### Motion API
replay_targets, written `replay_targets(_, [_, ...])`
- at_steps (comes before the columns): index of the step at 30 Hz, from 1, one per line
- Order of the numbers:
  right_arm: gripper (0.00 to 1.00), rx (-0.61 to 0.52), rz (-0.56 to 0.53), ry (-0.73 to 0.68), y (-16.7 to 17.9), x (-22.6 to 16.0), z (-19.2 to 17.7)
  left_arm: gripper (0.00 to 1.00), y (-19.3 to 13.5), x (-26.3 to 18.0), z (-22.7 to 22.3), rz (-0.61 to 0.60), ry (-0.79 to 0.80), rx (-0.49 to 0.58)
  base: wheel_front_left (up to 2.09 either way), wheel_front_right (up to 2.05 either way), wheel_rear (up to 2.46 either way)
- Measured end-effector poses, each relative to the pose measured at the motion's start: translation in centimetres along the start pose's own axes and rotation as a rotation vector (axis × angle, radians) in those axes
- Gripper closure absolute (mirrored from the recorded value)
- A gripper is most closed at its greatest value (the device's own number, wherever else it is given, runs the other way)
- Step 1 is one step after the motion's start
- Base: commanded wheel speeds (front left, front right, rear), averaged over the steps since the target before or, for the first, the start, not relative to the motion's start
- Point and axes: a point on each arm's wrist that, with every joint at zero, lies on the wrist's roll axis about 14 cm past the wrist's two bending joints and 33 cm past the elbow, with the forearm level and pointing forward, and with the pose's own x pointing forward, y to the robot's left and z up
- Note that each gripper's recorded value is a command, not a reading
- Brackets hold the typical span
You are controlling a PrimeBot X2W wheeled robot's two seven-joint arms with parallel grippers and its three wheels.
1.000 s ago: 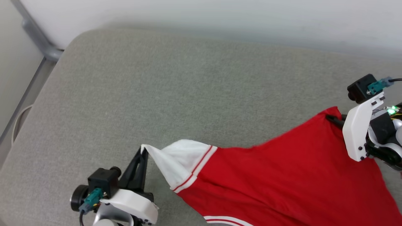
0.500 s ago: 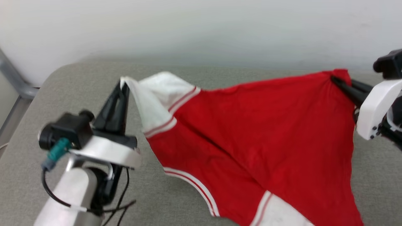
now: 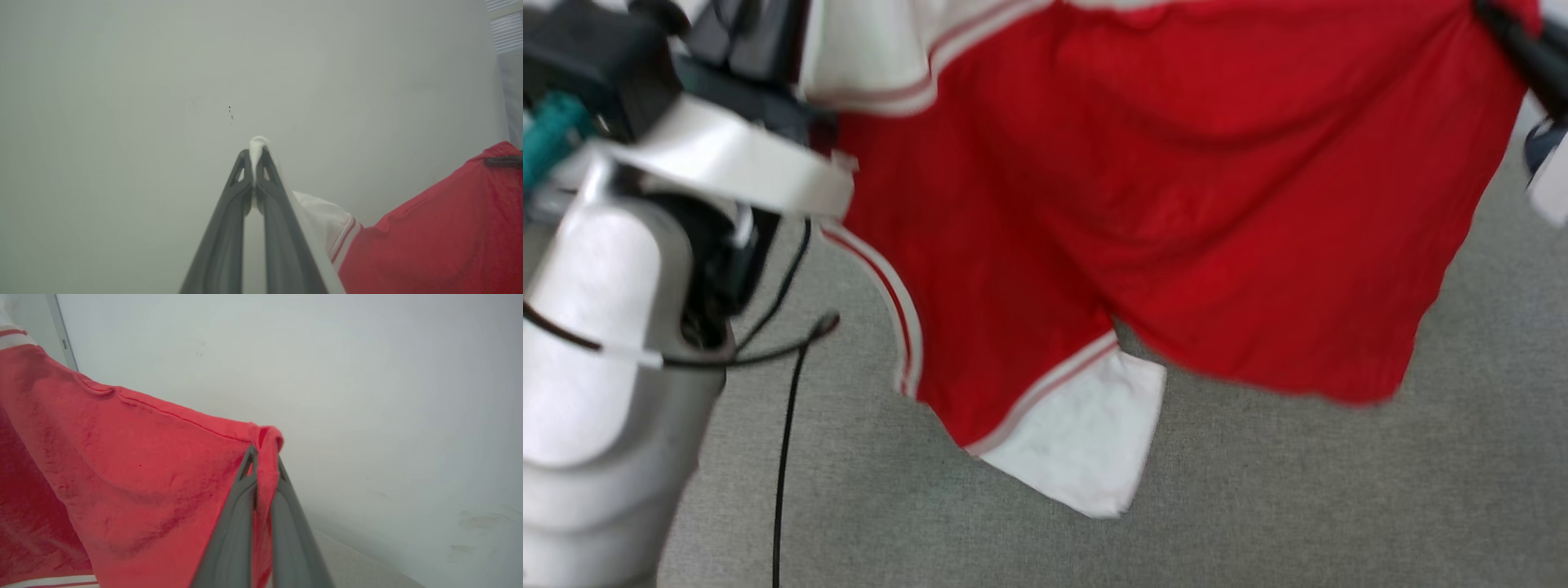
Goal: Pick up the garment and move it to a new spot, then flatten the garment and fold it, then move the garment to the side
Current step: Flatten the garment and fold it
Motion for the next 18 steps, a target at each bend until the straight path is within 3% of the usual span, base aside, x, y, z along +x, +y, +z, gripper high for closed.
replay_targets(18, [1.00,-0.095,-0.172,-0.142,-8.4,11.3,6.1,1.00,1.2,17.1,-1.1,-0.107,-0.130,0.126,0.00,0.00,0.00])
